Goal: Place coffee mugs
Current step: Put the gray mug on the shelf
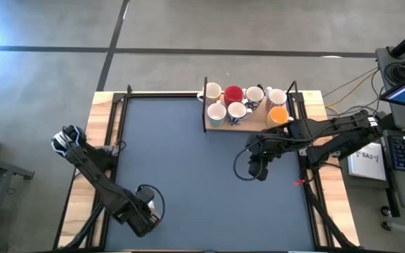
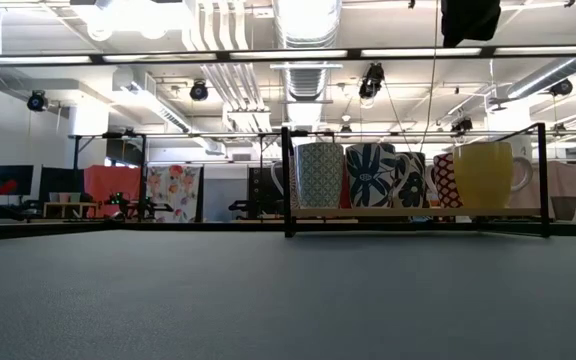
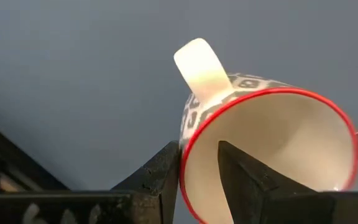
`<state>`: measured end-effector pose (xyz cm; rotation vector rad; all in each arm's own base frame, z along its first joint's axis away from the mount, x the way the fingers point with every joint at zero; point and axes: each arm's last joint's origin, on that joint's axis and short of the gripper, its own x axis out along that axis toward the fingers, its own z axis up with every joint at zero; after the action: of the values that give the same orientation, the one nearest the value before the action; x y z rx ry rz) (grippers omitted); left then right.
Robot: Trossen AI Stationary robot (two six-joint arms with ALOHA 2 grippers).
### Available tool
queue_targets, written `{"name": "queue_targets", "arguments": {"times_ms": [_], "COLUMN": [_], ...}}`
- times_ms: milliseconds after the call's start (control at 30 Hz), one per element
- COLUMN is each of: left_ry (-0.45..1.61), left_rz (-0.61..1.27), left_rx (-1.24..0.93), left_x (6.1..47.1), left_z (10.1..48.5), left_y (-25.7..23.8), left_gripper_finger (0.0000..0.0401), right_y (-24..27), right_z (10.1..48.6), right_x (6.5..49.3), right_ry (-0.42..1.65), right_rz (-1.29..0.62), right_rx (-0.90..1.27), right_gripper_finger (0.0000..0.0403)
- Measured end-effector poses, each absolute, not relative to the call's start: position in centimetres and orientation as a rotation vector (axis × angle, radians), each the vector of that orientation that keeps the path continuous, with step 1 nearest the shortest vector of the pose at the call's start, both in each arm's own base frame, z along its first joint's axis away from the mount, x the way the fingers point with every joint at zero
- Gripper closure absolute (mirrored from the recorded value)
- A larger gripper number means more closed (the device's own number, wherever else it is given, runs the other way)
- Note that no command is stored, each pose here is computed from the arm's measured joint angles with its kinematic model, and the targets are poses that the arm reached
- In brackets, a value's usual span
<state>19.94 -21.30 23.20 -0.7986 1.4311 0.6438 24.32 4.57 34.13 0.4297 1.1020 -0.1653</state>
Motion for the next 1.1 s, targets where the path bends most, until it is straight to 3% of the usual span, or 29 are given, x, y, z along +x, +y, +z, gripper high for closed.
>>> {"name": "queue_targets", "arguments": {"times_ms": [167, 367, 867, 1100], "left_ry": [1.425, 1.422, 1.164, 1.082], "left_rz": [0.653, 0.617, 0.438, 0.461], "left_rx": [-0.815, -0.787, -0.65, -0.638], "left_x": [21.0, 22.8, 30.9, 32.8], "left_z": [22.1, 21.9, 22.6, 22.7], "left_y": [-21.5, -20.0, -10.0, -5.0], "left_gripper_finger": [0.0328, 0.0391, 0.0392, 0.0392], "right_y": [4.6, 4.5, 4.5, 4.3], "right_z": [34.1, 34.1, 34.1, 34.0], "right_x": [24.3, 24.3, 24.3, 24.4], "right_ry": [1.103, 1.102, 1.095, 1.071], "right_rz": [-0.155, -0.156, -0.18, -0.268], "right_rx": [0.412, 0.406, 0.405, 0.432], "right_gripper_finger": [0.0314, 0.0325, 0.0339, 0.034]}}
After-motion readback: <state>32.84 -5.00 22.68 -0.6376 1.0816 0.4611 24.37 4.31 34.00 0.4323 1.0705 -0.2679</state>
